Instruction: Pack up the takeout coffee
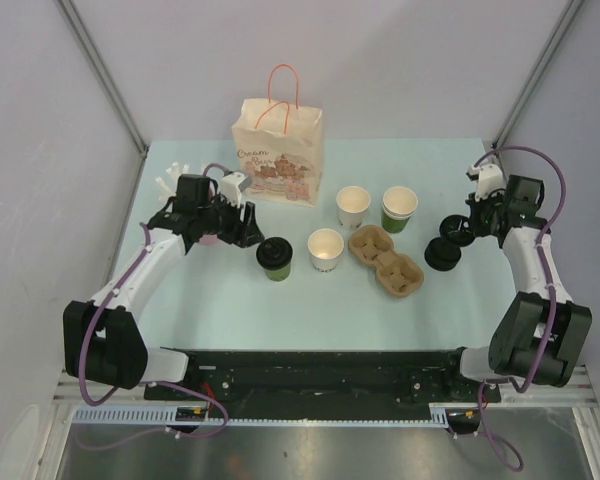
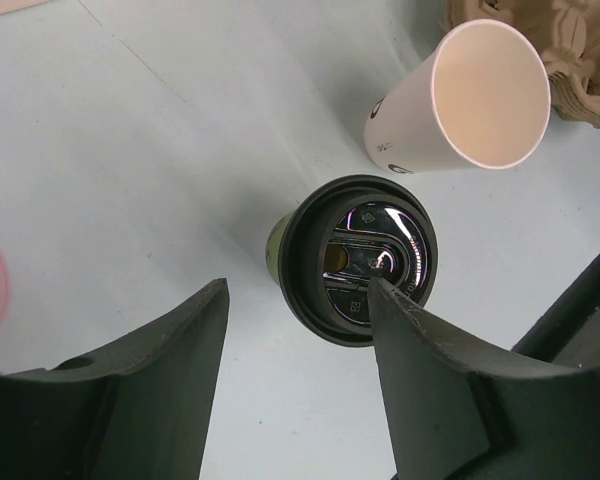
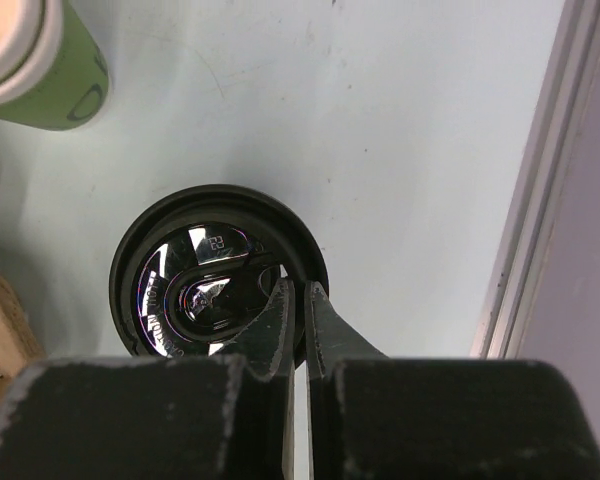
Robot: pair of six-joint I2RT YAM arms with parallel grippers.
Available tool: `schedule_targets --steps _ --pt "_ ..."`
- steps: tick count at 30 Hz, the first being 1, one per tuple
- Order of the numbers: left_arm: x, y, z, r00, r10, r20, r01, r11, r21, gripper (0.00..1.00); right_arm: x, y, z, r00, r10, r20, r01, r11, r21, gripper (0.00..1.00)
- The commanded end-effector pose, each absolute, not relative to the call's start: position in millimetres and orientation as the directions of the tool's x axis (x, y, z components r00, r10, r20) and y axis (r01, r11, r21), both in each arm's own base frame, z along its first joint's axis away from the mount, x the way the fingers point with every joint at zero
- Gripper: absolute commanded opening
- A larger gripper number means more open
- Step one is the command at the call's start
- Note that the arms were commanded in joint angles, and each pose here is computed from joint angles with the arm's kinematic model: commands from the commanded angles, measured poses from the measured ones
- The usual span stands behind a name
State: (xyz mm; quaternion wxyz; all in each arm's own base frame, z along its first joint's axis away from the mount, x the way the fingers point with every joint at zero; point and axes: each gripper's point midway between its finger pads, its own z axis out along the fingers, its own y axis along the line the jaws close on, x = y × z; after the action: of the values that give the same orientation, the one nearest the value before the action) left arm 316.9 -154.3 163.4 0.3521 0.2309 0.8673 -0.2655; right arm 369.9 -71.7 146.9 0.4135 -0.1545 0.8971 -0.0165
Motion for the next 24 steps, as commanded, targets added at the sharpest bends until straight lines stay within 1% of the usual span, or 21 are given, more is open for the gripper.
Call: schedule_targets --steps 1,3,4,5,6,7,8,10,11,13,15,18,22,24 --pt "330.2 -154.3 196.8 -0.552 0.233 -0.801 0.629 0.747 -0.215 0.63 374.0 -49.6 205.2 -0.494 -0.312 -0.812 -0.231 0.947 -0.224 0.0" --pt "331.5 -153.1 205.8 -0.534 0.231 -0.813 0.629 0.752 -0.199 0.63 371.1 -32.3 223.4 -0.454 -0.321 -0.831 -0.221 0.944 -0.244 0.0" --pt "333.6 -153.5 214.9 -0.517 0.228 -0.825 0.633 0.751 -0.189 0.63 369.5 -21.5 232.5 -0.437 -0.29 -0.851 -0.203 0.954 -0.221 0.0" --pt "333.9 -153.6 221.5 -0.506 0.224 -0.833 0.635 0.75 -0.184 0.63 365.4 5.0 249.7 -0.379 -0.307 -0.873 -0.239 0.944 -0.229 0.0" --pt "334.2 -154.7 225.6 -0.501 0.22 -0.837 0.636 0.749 -0.184 0.63 361.8 22.0 256.4 -0.353 -0.308 -0.883 -0.266 0.938 -0.221 0.0" --pt "335.9 -156.6 234.5 -0.492 0.206 -0.846 0.636 0.749 -0.188 0.63 359.9 34.7 261.9 -0.346 -0.264 -0.9 -0.252 0.95 -0.182 0.0" --pt "336.0 -159.6 236.7 -0.493 0.203 -0.846 0.639 0.744 -0.194 0.62 354.5 71.1 270.9 -0.297 -0.273 -0.915 -0.326 0.93 -0.172 0.0" --pt "337.8 -166.3 243.6 -0.499 0.182 -0.848 0.637 0.74 -0.216 0.6 352.4 102.1 273.7 -0.277 -0.259 -0.925 -0.35 0.924 -0.154 0.0" --pt "338.1 -172.2 241.8 -0.51 0.182 -0.841 0.639 0.735 -0.228 0.59 350.1 135.4 271.7 -0.26 -0.26 -0.93 -0.401 0.905 -0.141 0.0" --pt "340.6 -179.1 244.6 -0.531 0.158 -0.833 0.625 0.737 -0.258 0.58 350.4 165.6 265.0 -0.252 -0.271 -0.929 -0.426 0.893 -0.145 0.0" --pt "343.7 -186.9 239.3 -0.569 0.141 -0.81 0.608 0.736 -0.299 0.56 351.6 202.9 249.0 -0.274 -0.286 -0.918 -0.481 0.867 -0.127 0.0" --pt "348.5 -197.7 237.8 -0.619 0.099 -0.779 0.572 0.737 -0.361 0.55 359.0 231.3 231.4 -0.35 -0.274 -0.896 -0.493 0.867 -0.072 0.0" --pt "352.7 -208.9 230.4 -0.638 0.106 -0.763 0.557 0.748 -0.361 0.54 369.2 238.0 212.5 -0.463 -0.254 -0.849 -0.439 0.898 -0.029 0.0" --pt "352.2 -215.3 225.0 -0.646 0.117 -0.754 0.559 0.745 -0.363 0.54 371.1 245.0 210.3 -0.471 -0.257 -0.844 -0.44 0.897 -0.028 0.0"
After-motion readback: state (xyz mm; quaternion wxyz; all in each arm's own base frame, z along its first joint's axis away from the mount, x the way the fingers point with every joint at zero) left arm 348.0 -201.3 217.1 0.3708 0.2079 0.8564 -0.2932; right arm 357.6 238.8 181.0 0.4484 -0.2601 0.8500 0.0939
